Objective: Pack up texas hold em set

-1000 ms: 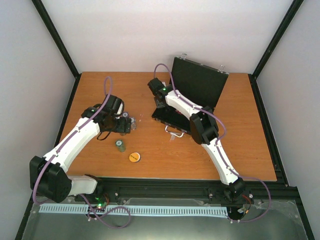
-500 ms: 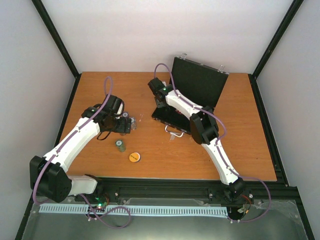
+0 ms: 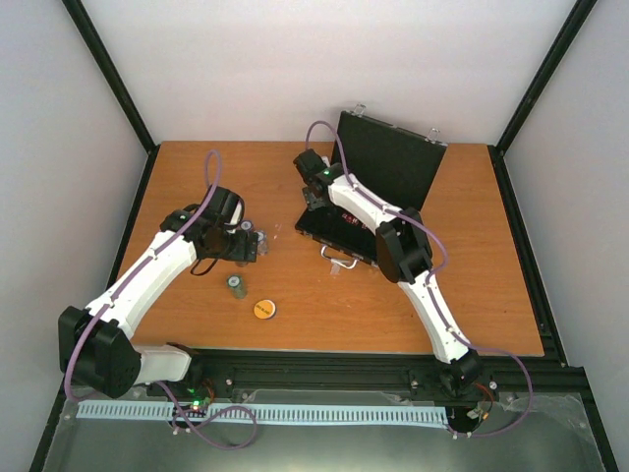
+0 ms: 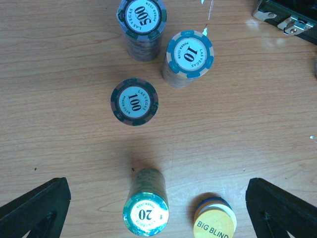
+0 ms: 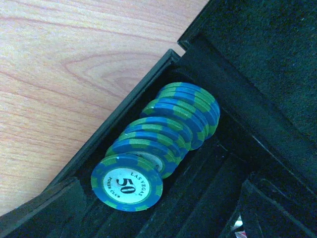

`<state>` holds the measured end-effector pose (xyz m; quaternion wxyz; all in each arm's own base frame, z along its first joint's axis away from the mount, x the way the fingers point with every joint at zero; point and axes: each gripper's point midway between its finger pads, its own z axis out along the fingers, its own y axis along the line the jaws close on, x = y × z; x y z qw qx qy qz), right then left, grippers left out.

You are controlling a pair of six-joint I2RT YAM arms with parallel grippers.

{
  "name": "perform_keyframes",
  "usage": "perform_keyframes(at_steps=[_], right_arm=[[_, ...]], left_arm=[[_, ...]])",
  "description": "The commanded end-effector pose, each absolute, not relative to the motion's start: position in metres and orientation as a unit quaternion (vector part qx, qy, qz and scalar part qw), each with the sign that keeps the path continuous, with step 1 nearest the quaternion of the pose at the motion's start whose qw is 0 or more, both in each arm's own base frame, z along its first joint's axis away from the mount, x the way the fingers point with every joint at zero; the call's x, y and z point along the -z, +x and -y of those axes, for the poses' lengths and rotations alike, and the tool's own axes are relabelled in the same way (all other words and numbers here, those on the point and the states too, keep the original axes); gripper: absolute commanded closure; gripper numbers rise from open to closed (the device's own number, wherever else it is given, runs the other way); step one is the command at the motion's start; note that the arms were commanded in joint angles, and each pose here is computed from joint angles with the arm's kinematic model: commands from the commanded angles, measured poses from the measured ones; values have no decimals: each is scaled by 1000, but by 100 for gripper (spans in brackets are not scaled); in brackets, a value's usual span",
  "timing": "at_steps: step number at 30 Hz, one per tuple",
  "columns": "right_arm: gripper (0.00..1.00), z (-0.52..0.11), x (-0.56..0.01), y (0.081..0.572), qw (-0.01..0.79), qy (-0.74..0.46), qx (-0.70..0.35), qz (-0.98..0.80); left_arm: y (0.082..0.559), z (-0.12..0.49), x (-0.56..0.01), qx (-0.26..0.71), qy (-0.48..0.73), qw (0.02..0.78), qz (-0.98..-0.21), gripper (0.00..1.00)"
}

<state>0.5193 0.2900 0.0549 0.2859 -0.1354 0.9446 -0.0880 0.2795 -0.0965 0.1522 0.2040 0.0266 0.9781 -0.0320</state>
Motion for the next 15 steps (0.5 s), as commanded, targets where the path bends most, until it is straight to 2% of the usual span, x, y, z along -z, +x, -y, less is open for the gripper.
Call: perform_keyframes(at_steps=[1,13,15], right_arm=[[12,-303,-101,524,329,-135,52,-933],[10,-308,-141,514,340,-148,20,-928],[5,-309,-145,505,330,-157,13,-931]], left_arm=[[288,101,-161,41,32,220,-974,0],[288,102,-162,45,32,221,-974,0],[288,102,-164,45,31,223,-973,0]])
